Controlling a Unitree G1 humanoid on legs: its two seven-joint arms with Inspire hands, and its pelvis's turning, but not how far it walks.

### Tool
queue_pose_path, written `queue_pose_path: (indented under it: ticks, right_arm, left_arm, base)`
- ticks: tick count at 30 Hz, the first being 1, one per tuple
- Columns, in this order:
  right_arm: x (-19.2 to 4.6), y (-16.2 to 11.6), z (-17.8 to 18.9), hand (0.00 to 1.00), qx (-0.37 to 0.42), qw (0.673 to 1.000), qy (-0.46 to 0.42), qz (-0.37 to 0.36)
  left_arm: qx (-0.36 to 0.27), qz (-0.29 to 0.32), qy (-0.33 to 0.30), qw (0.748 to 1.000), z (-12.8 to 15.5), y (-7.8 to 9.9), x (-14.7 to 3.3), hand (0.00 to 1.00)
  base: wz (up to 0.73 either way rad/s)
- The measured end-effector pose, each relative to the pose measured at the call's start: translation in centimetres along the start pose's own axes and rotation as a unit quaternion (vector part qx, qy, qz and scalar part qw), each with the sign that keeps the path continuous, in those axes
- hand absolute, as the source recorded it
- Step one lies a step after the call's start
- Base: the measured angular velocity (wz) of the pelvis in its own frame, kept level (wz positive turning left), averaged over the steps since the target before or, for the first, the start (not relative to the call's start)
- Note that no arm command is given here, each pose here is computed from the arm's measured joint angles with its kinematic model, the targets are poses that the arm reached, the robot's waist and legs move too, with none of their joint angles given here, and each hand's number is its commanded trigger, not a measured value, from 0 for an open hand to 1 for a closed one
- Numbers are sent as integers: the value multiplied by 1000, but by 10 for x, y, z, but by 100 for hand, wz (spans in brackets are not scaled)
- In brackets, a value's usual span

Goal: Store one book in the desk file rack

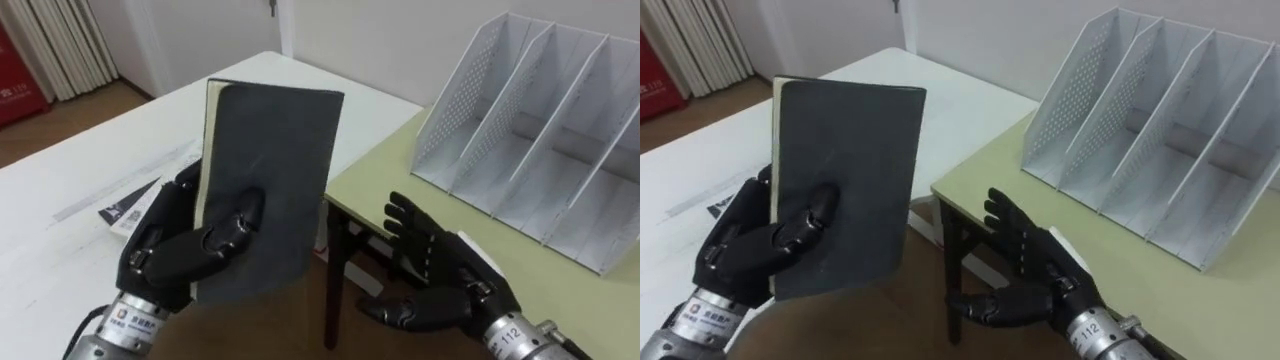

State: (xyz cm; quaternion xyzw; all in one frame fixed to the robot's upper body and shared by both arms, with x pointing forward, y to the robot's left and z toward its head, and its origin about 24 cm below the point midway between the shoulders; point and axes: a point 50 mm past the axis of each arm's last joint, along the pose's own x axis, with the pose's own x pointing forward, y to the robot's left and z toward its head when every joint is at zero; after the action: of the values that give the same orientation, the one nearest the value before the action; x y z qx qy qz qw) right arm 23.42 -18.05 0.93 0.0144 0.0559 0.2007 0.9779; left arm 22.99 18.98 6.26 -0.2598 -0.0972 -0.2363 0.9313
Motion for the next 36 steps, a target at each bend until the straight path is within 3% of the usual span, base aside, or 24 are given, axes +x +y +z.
queue_pose_path:
  ticks: [9, 17, 32, 33, 35, 36]
  right_arm:
    - [0, -5, 17, 0, 93, 993, -46, 49]
    - [-1, 3, 24, 0, 140, 978, -56, 141]
    - [-7, 30, 23, 0, 181, 927, -33, 326]
    - [-7, 31, 22, 17, 182, 925, -30, 331]
    - [-8, 36, 19, 100, 186, 918, -18, 349]
    - [-9, 36, 19, 100, 187, 917, -16, 353]
  left_arm:
    - [-15, -94, 46, 994, -3, -5, -3, 100]
    - [-23, -159, 90, 983, -4, -10, -5, 100]
    - [-56, -222, 151, 962, -8, -15, -11, 100]
    - [-58, -223, 153, 961, -9, -15, -11, 100]
    - [-60, -224, 157, 960, -9, -15, -11, 100]
    - [-60, -224, 157, 960, -9, -15, -11, 100]
  base:
    - [0]
    - [0]
    - [-3]
    - [0]
    - [0]
    - [0]
